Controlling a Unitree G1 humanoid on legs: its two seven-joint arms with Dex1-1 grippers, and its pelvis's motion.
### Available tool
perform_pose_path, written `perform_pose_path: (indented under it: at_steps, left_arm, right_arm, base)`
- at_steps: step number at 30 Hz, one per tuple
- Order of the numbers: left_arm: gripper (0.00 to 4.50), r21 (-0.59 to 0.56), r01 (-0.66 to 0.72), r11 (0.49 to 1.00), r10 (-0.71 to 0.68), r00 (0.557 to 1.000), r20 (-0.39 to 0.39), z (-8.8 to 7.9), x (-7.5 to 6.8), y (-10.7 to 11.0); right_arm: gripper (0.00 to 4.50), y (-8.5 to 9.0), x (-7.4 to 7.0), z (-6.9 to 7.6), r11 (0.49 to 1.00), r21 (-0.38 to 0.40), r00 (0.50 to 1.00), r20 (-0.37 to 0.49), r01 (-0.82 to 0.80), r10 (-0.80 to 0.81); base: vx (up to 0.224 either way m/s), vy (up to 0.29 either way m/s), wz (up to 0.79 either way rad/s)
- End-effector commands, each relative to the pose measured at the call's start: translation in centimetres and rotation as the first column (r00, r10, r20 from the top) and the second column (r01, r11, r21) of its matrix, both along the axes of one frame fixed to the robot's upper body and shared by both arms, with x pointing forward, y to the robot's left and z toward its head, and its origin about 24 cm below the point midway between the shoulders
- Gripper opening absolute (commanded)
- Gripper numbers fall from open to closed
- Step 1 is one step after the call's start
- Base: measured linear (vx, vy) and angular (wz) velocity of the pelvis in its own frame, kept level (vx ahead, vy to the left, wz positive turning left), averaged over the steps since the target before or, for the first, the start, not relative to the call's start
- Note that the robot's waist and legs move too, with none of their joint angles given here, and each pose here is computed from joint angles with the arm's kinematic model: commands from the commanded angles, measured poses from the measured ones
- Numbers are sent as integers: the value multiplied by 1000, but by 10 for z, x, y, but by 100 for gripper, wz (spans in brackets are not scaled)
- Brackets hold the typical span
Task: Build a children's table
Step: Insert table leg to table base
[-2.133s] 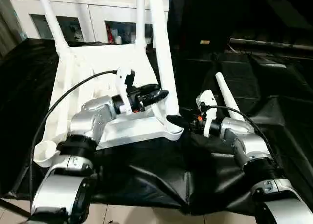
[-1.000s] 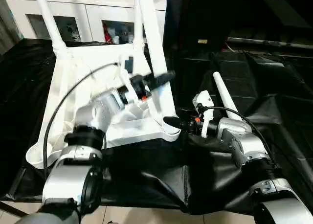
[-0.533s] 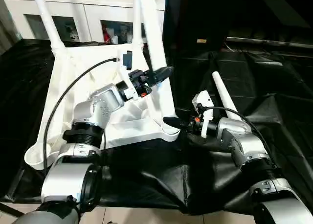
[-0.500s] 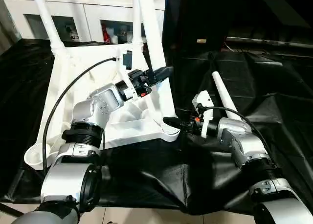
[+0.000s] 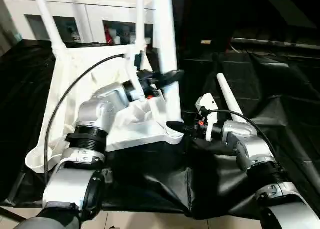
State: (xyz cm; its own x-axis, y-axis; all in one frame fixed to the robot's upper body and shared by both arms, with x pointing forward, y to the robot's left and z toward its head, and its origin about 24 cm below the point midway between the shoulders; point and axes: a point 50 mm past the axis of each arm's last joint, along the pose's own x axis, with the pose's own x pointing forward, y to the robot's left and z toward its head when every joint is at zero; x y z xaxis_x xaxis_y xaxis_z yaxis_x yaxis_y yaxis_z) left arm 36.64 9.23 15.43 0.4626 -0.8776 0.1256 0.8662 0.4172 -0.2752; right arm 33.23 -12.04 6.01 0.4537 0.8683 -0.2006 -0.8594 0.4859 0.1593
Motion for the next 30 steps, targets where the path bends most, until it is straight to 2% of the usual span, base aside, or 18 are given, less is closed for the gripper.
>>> perform_pose_path:
  at_steps: [1, 7, 17, 18, 22, 24, 27, 30]
  left_arm:
    - [185, 66, 8, 998, -9, 1000, 24, 0, -3, -5]
    - [184, 112, -10, 994, 4, 998, 55, 0, -5, -10]
    - [183, 127, -12, 992, 4, 998, 63, -1, -8, -13]
    - [183, 128, -14, 992, 6, 998, 64, -1, -8, -13]
    - [182, 132, -12, 991, 3, 998, 68, 0, -8, -13]
    - [182, 133, -11, 991, 2, 998, 68, 0, -7, -13]
    - [182, 135, -13, 991, 4, 998, 68, 0, -7, -13]
    - [182, 138, -15, 990, 6, 998, 68, -1, -7, -12]
  right_arm:
    - [310, 0, 7, 22, 1000, 17, 999, 41, -18, 17]
    - [310, 5, 12, 32, 1000, 5, 998, 63, -20, 20]
    - [310, 8, 11, 27, 1000, -23, 1000, 28, 7, -7]
    - [283, 9, 10, 26, 1000, -22, 1000, 19, 4, -3]
    - [269, 13, 8, 24, 1000, -18, 1000, 1, -6, 6]
    - [238, 13, 8, 23, 1000, -24, 1000, -2, -11, 11]
    - [230, 13, 8, 22, 999, -32, 1000, -7, -18, 18]
    - [196, 13, 7, 21, 999, -40, 1000, -13, -24, 24]
  base:
    - [0, 0, 0]
    - [0, 0, 0]
    - [0, 0, 0]
    - [0, 0, 0]
    - [0, 0, 0]
    - [0, 0, 0]
    - [0, 0, 0]
    - [0, 0, 0]
